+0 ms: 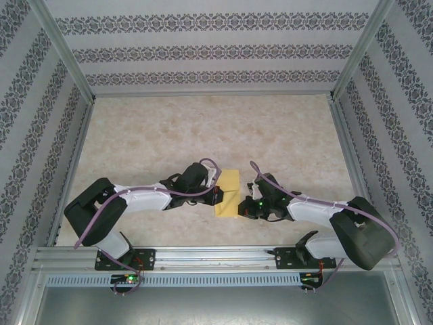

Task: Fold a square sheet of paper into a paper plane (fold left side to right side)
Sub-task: Fold the triangle a second time at the center of the table.

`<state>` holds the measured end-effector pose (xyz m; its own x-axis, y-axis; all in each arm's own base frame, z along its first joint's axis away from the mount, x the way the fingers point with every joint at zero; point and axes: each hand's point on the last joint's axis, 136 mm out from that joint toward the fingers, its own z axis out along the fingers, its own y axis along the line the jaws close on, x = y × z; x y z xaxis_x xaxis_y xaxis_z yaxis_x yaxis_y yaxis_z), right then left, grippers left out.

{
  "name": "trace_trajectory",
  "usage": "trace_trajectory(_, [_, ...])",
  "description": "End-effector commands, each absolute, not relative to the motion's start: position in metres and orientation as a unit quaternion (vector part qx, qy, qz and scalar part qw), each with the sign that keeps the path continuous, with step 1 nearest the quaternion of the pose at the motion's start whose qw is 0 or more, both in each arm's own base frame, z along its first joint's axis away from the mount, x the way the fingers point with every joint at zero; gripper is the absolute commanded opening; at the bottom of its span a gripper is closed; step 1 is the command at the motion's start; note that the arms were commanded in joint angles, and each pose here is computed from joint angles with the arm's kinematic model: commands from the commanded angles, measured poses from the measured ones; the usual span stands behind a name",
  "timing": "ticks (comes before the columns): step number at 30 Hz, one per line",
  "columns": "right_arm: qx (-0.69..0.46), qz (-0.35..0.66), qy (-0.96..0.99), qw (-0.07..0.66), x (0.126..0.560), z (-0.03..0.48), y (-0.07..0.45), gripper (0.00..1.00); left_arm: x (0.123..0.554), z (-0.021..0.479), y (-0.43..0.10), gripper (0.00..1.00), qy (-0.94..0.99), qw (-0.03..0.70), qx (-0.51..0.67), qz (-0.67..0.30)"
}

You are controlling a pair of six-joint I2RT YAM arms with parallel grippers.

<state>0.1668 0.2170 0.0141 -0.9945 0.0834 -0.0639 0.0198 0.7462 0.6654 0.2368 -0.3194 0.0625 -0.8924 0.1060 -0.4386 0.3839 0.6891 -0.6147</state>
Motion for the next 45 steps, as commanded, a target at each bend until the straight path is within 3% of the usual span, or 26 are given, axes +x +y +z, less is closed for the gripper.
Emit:
trace_trajectory(1, [0.021, 0.332, 0.942, 0.039, 0.164, 0.009, 0.212, 0.0, 0.235, 0.053, -0.312, 0.0, 0.904, 0.173, 0.147, -0.363])
trace_trajectory(45, [0.02, 0.329, 0.944, 0.029, 0.161, 0.004, 0.211, 0.0, 0.26, 0.03, -0.303, 0.0, 0.919, 0.168, 0.163, -0.319])
